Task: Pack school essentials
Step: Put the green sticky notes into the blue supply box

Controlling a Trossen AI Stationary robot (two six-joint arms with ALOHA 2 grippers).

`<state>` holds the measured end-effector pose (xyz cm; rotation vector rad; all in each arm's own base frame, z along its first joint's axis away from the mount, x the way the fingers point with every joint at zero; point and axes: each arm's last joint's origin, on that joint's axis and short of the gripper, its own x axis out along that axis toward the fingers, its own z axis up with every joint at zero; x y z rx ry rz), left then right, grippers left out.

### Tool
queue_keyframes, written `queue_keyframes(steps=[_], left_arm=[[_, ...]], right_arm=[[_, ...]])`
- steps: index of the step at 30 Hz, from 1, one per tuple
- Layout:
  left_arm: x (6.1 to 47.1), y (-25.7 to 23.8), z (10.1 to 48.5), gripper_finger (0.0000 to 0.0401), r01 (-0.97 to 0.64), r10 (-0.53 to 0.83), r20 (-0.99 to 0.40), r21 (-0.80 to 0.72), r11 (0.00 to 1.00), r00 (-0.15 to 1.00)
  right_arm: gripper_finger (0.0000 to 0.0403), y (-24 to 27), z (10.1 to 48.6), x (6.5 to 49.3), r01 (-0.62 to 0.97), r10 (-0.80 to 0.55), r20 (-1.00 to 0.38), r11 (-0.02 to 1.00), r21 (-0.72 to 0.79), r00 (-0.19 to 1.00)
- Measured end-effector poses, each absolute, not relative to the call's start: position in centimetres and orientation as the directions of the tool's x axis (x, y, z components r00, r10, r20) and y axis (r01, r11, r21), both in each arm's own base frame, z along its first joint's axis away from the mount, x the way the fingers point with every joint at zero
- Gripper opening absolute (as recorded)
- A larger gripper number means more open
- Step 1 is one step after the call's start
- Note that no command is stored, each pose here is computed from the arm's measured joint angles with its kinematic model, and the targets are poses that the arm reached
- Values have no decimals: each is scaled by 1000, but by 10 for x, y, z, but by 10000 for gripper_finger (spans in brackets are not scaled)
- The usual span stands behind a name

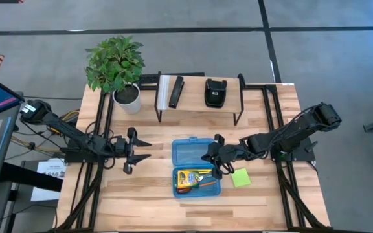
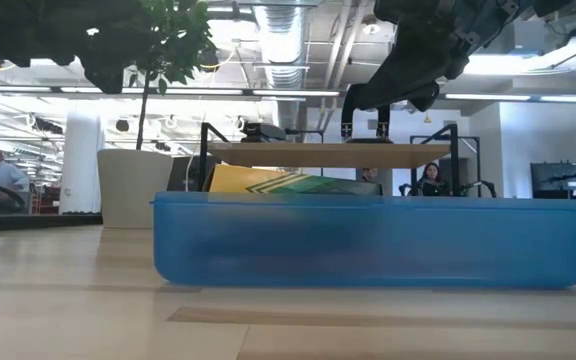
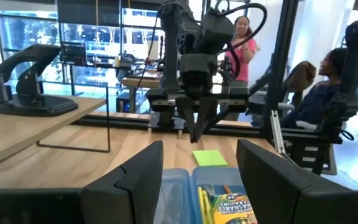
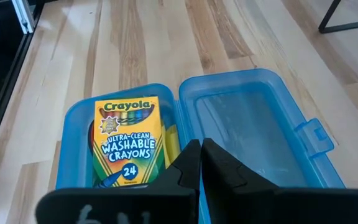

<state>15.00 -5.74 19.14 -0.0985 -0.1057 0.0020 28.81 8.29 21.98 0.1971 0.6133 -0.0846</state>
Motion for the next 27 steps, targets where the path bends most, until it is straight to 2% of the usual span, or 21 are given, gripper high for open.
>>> queue_keyframes(steps=[9, 18, 22, 27], left_arm=[[150, -60, 192, 192, 76, -71, 113, -41, 996, 991], [149, -59, 196, 192, 61, -45, 148, -103, 993, 988], [149, -58, 200, 192, 35, -14, 185, -107, 994, 983], [149, -57, 199, 192, 22, -4, 176, -99, 995, 984]], right_arm=[[37, 83, 220, 288, 138, -21, -580, 978, 158, 814], [41, 79, 219, 289, 122, 8, -590, 976, 180, 807], [68, 79, 217, 286, 68, 122, -652, 964, 259, 748], [126, 85, 213, 275, 128, 129, -776, 957, 261, 618]])
